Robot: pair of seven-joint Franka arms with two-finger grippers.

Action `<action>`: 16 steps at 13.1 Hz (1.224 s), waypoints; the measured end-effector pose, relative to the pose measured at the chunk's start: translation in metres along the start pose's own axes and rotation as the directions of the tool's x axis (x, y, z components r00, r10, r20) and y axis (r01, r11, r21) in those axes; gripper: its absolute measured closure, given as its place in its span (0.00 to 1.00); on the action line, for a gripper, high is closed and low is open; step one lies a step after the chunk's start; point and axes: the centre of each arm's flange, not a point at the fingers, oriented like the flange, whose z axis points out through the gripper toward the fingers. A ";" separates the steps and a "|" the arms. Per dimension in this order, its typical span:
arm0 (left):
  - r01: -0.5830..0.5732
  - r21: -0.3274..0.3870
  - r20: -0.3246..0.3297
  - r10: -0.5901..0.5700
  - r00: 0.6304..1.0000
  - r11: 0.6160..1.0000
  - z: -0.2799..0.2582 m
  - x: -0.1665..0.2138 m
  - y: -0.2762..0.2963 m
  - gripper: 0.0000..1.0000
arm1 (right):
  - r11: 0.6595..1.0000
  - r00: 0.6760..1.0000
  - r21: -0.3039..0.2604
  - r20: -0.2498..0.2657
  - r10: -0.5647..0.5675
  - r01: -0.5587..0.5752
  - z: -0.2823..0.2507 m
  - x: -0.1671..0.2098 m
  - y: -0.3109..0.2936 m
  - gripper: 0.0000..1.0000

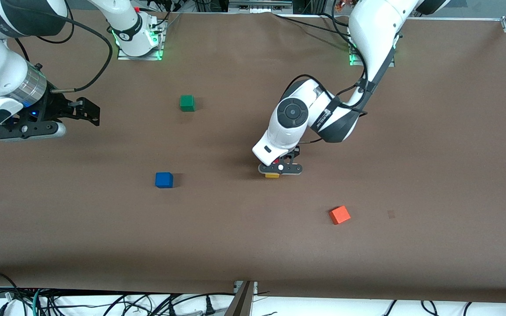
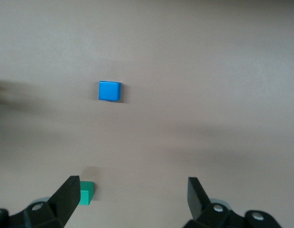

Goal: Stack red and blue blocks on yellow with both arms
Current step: 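Carry the red cube with the left gripper over the yellow cube, then lower the red cube onto yellow while the right gripper grasps blue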

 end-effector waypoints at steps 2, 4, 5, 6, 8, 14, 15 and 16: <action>0.011 0.014 0.006 -0.011 1.000 1.000 0.012 0.006 -0.006 0.44 | 1.000 1.000 0.000 0.012 -0.001 0.001 0.012 0.006 0.000 0.00; 0.020 0.017 0.001 -0.020 1.000 1.000 0.021 0.011 -0.010 0.44 | 1.000 0.999 0.002 0.019 -0.026 0.026 0.027 0.015 -0.001 0.00; 0.017 0.015 0.000 -0.017 1.000 1.000 0.025 0.011 -0.008 0.44 | 0.998 0.997 0.003 0.022 -0.068 0.068 0.035 0.020 0.000 0.00; 0.011 0.013 -0.001 -0.011 1.000 1.000 0.027 0.010 -0.003 0.44 | 0.994 0.993 0.006 0.035 -0.113 0.113 0.047 0.025 0.001 0.00; 0.001 0.011 -0.006 -0.001 1.000 1.000 0.028 0.006 0.007 0.44 | 0.989 0.986 0.015 0.072 -0.151 0.150 0.078 0.037 0.008 0.00; -0.025 0.037 -0.031 0.027 0.999 0.999 0.029 0.002 0.014 0.44 | 0.994 0.993 0.063 0.069 -0.094 0.090 0.121 0.053 0.026 0.00; -0.032 0.048 -0.038 0.034 0.999 0.998 0.029 0.003 0.013 0.44 | 0.995 0.996 0.067 0.059 -0.072 0.068 0.139 0.055 0.025 0.00; -0.037 0.055 -0.043 0.039 0.998 0.998 0.029 0.004 0.012 0.44 | 0.997 0.998 0.068 0.044 -0.046 0.043 0.159 0.056 0.022 0.00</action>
